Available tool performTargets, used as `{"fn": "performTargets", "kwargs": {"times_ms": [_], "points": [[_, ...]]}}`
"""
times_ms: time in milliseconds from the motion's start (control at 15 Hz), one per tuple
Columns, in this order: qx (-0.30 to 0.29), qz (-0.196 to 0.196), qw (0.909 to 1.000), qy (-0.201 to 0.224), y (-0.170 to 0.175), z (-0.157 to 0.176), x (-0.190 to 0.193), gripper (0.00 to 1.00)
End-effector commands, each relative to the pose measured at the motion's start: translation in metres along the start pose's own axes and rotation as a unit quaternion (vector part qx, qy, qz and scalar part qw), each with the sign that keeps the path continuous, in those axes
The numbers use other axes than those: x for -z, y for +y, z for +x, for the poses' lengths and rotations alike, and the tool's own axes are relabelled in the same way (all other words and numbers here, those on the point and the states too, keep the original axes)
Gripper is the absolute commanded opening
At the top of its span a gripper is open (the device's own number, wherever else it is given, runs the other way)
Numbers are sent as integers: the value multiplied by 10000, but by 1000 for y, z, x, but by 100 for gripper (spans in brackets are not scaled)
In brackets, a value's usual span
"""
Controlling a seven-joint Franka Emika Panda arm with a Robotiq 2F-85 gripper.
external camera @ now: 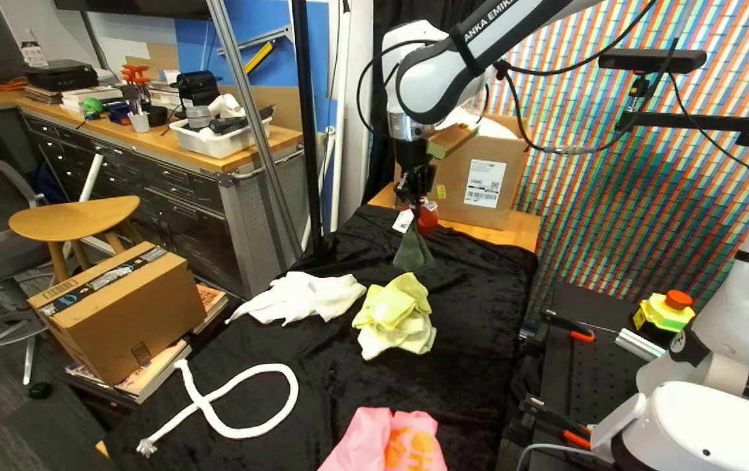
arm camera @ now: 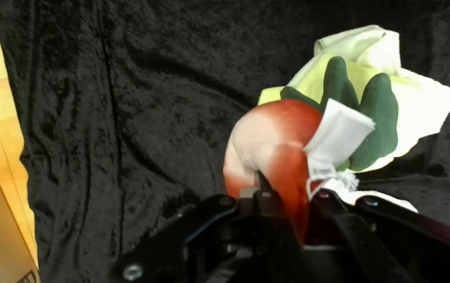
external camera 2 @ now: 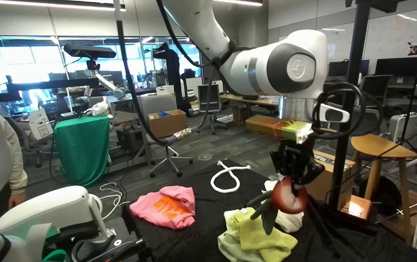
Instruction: Pile all the objects on the table
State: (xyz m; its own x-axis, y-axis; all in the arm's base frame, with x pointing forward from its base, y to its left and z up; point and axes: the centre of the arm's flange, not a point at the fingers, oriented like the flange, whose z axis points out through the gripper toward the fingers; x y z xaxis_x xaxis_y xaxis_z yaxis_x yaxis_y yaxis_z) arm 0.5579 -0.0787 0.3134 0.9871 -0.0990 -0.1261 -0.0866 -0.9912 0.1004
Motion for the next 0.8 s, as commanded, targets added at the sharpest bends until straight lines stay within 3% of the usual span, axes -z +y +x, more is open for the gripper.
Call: {"fn": "performTargets", "kwargs": {"times_ms": [0,267,733], "points": [[580,-80,9974,426,-44,-4,25,8],[967,-27,9934,613,-94,12,25,8],[1296,73,9886,770,-148,47,12,7]]}}
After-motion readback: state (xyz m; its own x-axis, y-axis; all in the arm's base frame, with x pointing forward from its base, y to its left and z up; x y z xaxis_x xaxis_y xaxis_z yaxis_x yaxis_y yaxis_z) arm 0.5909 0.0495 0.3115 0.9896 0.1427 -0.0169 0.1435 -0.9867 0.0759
